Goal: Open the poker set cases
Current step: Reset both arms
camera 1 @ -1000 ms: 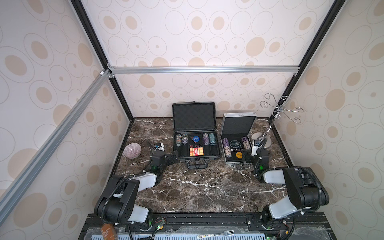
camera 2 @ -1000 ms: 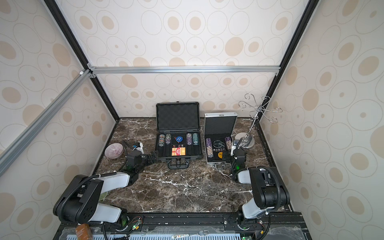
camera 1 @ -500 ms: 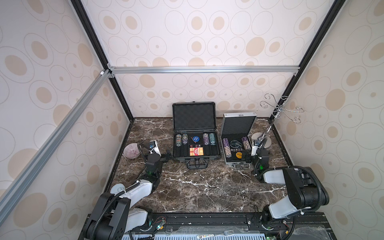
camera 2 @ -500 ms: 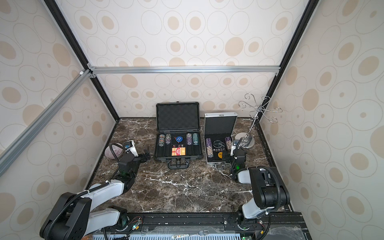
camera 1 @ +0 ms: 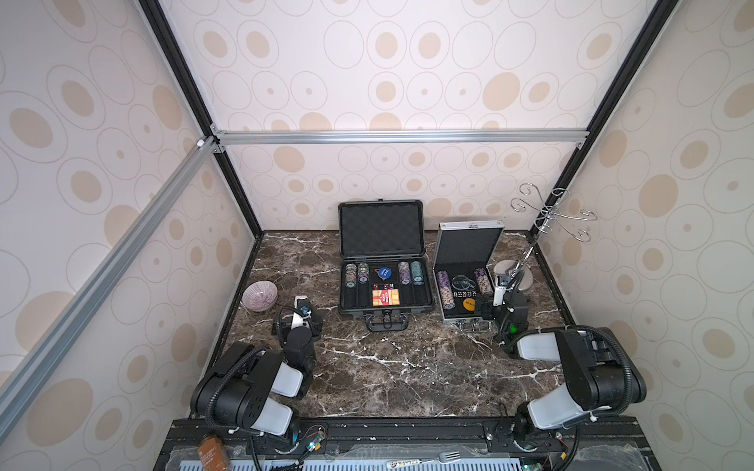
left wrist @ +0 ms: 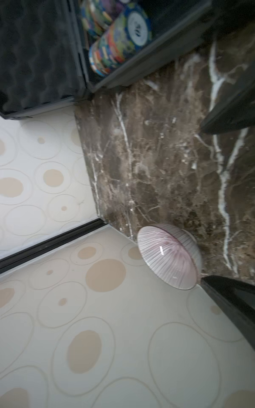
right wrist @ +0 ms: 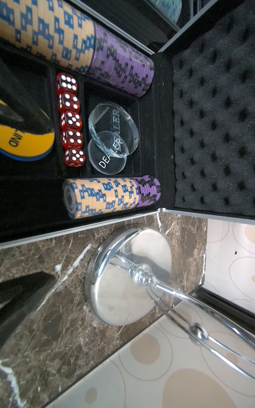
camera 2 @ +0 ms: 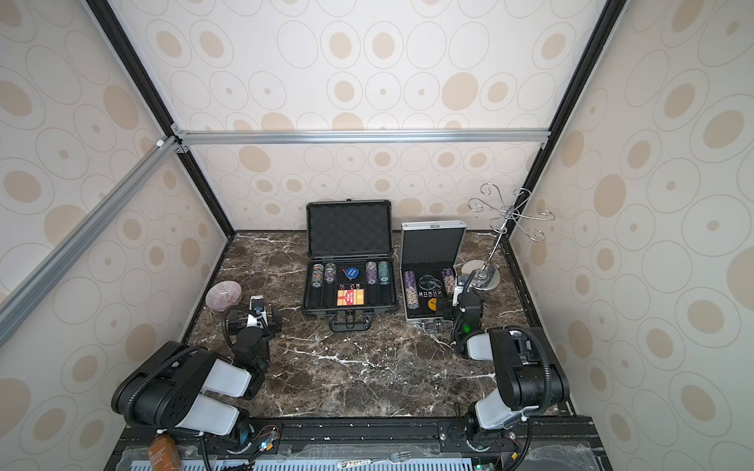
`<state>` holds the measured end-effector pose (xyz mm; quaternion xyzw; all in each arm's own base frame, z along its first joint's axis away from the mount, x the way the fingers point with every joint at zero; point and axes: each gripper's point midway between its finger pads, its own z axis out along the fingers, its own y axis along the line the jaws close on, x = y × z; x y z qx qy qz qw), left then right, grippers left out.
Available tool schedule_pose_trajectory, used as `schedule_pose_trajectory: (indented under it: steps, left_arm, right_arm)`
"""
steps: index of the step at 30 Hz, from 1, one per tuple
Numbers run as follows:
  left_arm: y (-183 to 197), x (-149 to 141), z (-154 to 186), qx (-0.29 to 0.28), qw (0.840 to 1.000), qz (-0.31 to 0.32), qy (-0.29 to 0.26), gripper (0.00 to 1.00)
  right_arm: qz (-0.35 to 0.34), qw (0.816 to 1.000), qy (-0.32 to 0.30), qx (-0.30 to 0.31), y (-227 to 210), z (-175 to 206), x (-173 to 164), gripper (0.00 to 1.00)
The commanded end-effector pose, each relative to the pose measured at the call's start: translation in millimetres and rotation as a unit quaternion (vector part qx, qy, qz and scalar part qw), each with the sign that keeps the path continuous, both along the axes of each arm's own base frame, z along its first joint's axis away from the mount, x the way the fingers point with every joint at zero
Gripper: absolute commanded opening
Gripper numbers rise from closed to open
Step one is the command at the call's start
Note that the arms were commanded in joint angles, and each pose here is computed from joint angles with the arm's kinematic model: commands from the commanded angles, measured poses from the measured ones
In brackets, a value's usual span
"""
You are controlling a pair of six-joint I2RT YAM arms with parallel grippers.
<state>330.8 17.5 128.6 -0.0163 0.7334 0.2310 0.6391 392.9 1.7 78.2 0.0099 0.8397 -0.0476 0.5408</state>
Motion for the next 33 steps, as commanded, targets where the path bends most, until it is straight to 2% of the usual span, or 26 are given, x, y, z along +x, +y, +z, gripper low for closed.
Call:
schedule_pose_trajectory:
  steps: [1,6,11,14,17,19,21,23,26,33]
  left_arm:
    - [-2.8,10.2,30.0,0.008,0.999,-0.007,-0.043,1.0]
    - [-14.3,4.8,37.6,-0.057,0.993,-0.062,-0.084,1.0]
    - [-9.3,13.4,28.6,-0.053,0.994,-0.054,-0.084,1.0]
    - [-20.2,14.0,25.0,-0.064,0.988,-0.119,-0.08,1.0]
    - [-17.0,23.2,15.5,-0.075,0.987,-0.126,-0.069,1.0]
    - [-17.7,34.4,5.7,-0.088,0.986,-0.135,-0.034,1.0]
    - [-19.1,42.8,3.1,-0.099,0.983,-0.155,-0.024,1.0]
    - [-17.0,46.1,2.5,-0.107,0.982,-0.156,-0.022,1.0]
    - [-2.1,47.9,0.0,-0.119,0.986,-0.115,-0.022,1.0]
    - [-1.7,46.9,1.2,-0.118,0.986,-0.114,-0.025,1.0]
  right_arm:
    - [0.001,1.0,-0.009,-0.002,-0.7,6.8,4.1,1.0]
    - [0.0,1.0,-0.01,-0.002,-1.0,7.1,4.4,1.0]
    - [0.0,1.0,-0.01,-0.002,-1.0,6.7,4.2,0.99]
    - [0.0,1.0,-0.01,-0.002,-0.8,7.3,4.5,1.0]
    - [0.0,1.0,-0.01,-0.002,-1.0,6.9,4.2,1.0]
    - [0.0,1.0,-0.009,-0.002,-1.1,6.7,4.0,1.0]
    - [0.0,1.0,-0.009,-0.002,-0.7,6.6,4.1,1.0]
    - [0.0,1.0,-0.009,-0.002,-0.9,6.7,4.2,1.0]
    - [0.0,1.0,-0.01,-0.002,-0.9,7.2,4.3,1.0]
    - [0.0,1.0,-0.01,-0.002,-0.8,6.8,4.2,1.0]
